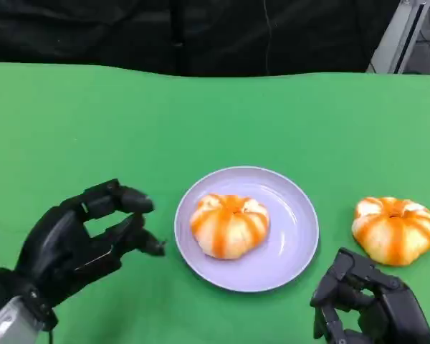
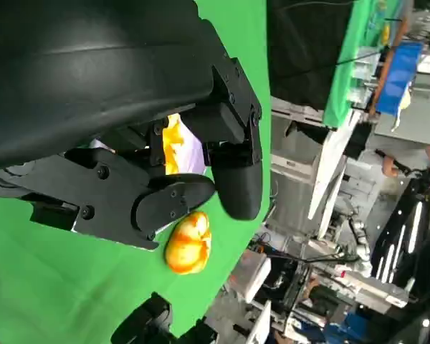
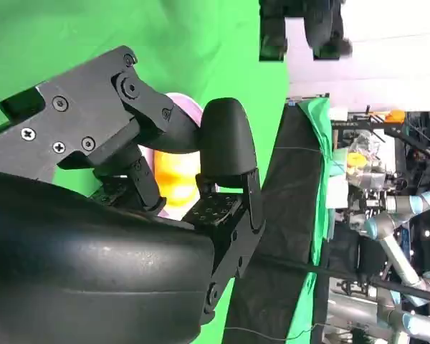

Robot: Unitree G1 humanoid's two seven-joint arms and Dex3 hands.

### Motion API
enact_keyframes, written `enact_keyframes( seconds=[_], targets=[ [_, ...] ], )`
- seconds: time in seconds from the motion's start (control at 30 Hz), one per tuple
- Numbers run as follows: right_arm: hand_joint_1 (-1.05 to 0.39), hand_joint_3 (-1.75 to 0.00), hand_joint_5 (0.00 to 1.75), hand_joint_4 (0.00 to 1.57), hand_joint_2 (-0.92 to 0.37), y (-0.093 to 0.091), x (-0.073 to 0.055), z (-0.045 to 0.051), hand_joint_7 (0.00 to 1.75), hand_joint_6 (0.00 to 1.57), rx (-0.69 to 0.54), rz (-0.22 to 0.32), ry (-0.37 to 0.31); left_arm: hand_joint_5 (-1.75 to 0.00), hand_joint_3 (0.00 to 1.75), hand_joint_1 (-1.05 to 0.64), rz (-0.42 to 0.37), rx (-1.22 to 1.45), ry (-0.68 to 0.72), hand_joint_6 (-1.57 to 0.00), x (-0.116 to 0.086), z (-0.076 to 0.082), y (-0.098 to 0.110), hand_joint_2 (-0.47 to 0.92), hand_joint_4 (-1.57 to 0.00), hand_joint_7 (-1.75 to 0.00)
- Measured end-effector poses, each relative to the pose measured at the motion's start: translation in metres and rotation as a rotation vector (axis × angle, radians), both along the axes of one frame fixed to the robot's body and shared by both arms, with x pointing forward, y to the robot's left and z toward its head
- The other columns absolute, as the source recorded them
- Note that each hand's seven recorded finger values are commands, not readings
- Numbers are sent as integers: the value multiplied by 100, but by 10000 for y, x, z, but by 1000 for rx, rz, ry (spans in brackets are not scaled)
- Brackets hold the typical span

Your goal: Grasp the bread from the table and place it into the plate.

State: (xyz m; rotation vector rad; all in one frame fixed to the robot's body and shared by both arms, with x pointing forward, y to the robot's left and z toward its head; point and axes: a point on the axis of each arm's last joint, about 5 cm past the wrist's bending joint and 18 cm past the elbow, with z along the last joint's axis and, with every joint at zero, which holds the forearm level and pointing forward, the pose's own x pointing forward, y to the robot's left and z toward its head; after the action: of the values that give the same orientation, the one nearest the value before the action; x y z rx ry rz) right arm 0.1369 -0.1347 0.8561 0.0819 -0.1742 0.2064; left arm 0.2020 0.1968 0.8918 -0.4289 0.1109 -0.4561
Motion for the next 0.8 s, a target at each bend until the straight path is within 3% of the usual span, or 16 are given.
enact_keyframes(
  seconds=[0.17, 0.43, 0.8],
  targets=[
    [-13, -112, 175, 82, -60, -12, 7, -4, 155, 76, -4, -1, 0, -175, 115, -9, 4, -74, 46, -69, -181, -67, 164, 63, -84, -170],
    [-12, -112, 175, 83, -61, -12, 22, 3, 155, 76, -5, 3, -7, -175, 116, -11, 26, -44, 106, -68, -537, -144, 528, 61, -83, -172],
    [-14, -112, 175, 82, -61, -37, 23, -6, 155, 75, -13, 9, -4, -175, 109, -10, 14, -87, 193, -71, -654, -376, 667, 64, -85, -171]
  ],
)
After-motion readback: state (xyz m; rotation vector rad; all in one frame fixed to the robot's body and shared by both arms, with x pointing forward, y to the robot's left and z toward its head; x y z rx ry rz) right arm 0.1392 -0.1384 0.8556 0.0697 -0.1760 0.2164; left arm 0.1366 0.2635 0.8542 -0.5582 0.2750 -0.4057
